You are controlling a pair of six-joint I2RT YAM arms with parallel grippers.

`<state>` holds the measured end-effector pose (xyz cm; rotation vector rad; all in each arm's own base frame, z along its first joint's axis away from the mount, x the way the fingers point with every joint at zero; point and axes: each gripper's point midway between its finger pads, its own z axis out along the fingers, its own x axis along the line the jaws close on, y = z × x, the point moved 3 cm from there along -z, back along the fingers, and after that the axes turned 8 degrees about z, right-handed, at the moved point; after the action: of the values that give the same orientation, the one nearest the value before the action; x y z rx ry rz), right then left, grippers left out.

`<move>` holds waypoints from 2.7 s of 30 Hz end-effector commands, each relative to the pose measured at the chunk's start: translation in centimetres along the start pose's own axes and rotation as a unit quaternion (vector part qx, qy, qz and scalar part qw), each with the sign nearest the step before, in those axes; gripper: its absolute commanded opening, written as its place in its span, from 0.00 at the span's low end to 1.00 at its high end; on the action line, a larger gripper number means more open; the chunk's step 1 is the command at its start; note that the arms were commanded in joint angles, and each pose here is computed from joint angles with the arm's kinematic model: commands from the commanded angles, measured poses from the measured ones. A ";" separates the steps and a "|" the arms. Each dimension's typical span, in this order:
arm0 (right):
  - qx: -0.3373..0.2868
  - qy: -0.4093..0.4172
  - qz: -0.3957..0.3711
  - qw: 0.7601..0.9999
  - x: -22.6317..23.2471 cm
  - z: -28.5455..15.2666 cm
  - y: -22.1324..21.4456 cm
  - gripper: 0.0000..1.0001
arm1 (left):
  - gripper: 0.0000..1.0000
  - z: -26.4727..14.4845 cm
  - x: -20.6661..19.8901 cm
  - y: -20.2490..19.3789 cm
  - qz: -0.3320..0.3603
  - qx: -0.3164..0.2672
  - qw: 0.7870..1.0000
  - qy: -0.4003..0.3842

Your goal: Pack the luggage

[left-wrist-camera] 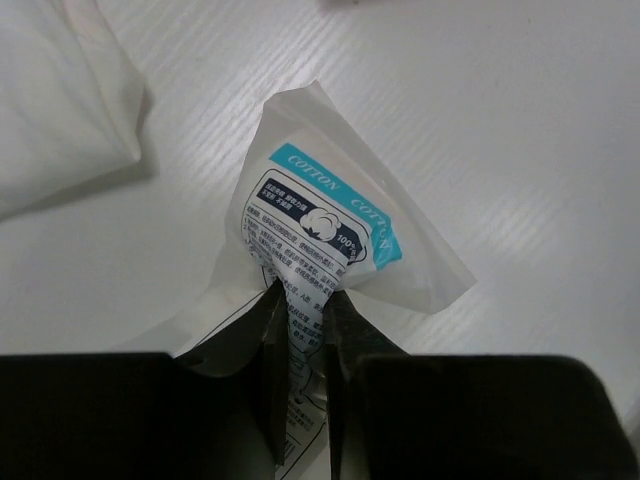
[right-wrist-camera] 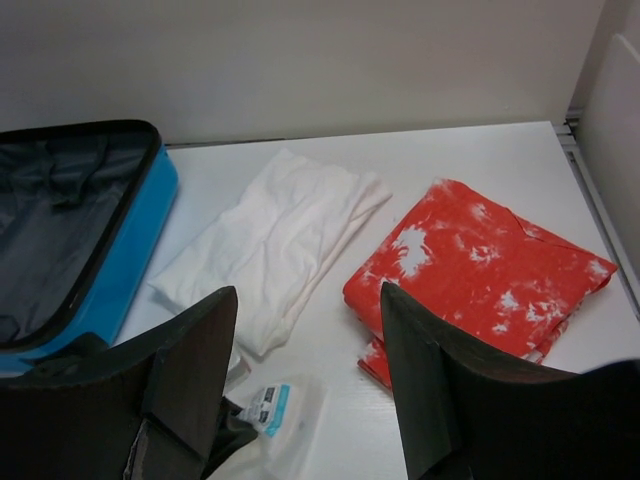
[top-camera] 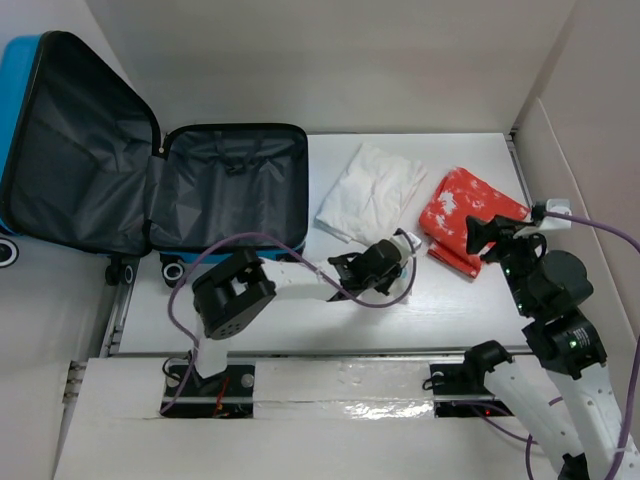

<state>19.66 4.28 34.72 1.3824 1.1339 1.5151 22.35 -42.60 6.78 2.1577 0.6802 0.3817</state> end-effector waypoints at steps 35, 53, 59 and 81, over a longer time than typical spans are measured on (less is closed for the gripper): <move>0.154 0.080 -0.003 0.985 2.7 7.1 -11.3 0.00 | 0.20 -13.4 18.9 11.5 -0.233 -0.179 0.944 0.152; 0.148 0.090 0.026 0.984 2.1 3.5 -12.2 0.44 | 0.87 6.1 30.5 9.0 -0.252 0.006 0.941 0.226; 0.152 0.104 0.032 0.982 2.3 3.3 -12.8 0.44 | 0.83 6.5 29.7 6.3 -0.233 0.033 0.938 0.255; 0.151 0.121 0.019 0.981 2.6 2.8 -12.8 0.44 | 0.64 5.9 19.8 1.9 -0.392 -0.011 0.919 0.048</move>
<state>22.05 10.47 22.57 1.5079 1.5475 1.5728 43.56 -34.68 5.70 1.6896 1.4758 0.1779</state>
